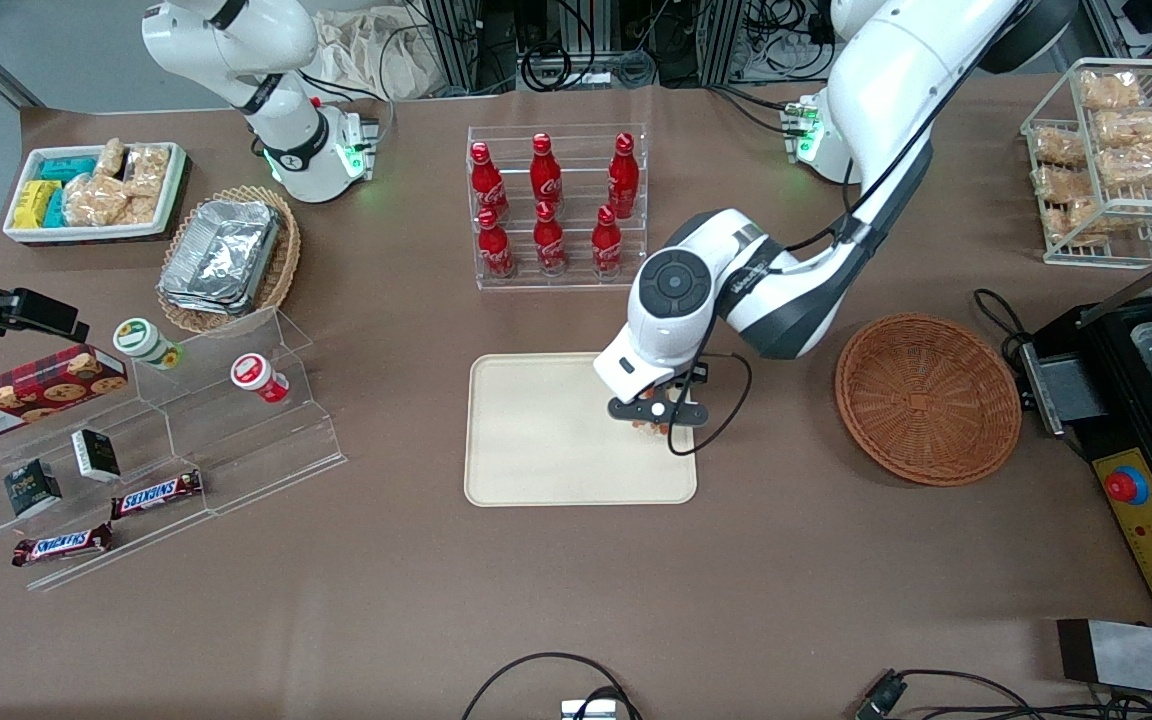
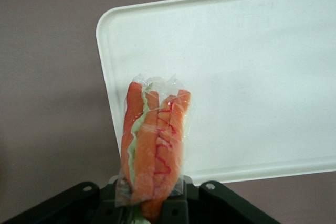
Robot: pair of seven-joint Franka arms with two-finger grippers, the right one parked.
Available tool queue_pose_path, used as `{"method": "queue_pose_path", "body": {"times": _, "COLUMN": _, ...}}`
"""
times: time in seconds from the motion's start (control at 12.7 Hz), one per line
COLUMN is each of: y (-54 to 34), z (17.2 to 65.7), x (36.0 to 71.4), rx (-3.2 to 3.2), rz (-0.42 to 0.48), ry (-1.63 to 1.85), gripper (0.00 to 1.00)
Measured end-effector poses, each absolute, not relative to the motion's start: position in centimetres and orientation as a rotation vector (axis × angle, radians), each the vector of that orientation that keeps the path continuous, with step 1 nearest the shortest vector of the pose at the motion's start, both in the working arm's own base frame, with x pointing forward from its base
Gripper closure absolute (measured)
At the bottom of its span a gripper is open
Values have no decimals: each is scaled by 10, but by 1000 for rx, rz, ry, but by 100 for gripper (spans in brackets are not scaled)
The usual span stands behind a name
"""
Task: Place sandwich from basket to tray
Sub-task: 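Carry the sandwich over the cream tray and lower it onto it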
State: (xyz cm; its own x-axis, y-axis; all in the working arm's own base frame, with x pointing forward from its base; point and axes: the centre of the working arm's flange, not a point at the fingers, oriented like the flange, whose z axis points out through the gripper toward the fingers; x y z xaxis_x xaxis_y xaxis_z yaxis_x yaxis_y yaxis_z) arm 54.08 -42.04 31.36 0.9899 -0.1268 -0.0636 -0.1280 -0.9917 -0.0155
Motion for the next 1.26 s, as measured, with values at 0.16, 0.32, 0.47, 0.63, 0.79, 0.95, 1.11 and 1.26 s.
{"method": "queue_pose_path", "body": {"times": 0.16, "y": -425, "z": 295, "x": 542, "rx": -3101, "rz": 115, "ry": 222, "gripper": 84}}
{"method": "queue_pose_path", "body": {"times": 0.32, "y": -426, "z": 277, "x": 542, "rx": -3083, "rz": 132, "ry": 240, "gripper": 84}}
{"method": "queue_pose_path", "body": {"times": 0.47, "y": -427, "z": 263, "x": 543, "rx": -3082, "rz": 151, "ry": 227, "gripper": 84}}
{"method": "queue_pose_path", "body": {"times": 0.63, "y": -430, "z": 254, "x": 547, "rx": -3108, "rz": 137, "ry": 185, "gripper": 84}}
{"method": "queue_pose_path", "body": {"times": 0.79, "y": -431, "z": 247, "x": 548, "rx": -3118, "rz": 140, "ry": 140, "gripper": 84}}
{"method": "queue_pose_path", "body": {"times": 0.95, "y": -430, "z": 246, "x": 549, "rx": -3122, "rz": 138, "ry": 103, "gripper": 84}}
{"method": "queue_pose_path", "body": {"times": 1.11, "y": -431, "z": 245, "x": 551, "rx": -3140, "rz": 118, "ry": 26, "gripper": 84}}
{"method": "queue_pose_path", "body": {"times": 1.26, "y": -432, "z": 239, "x": 552, "rx": -3148, "rz": 115, "ry": -32, "gripper": 84}}
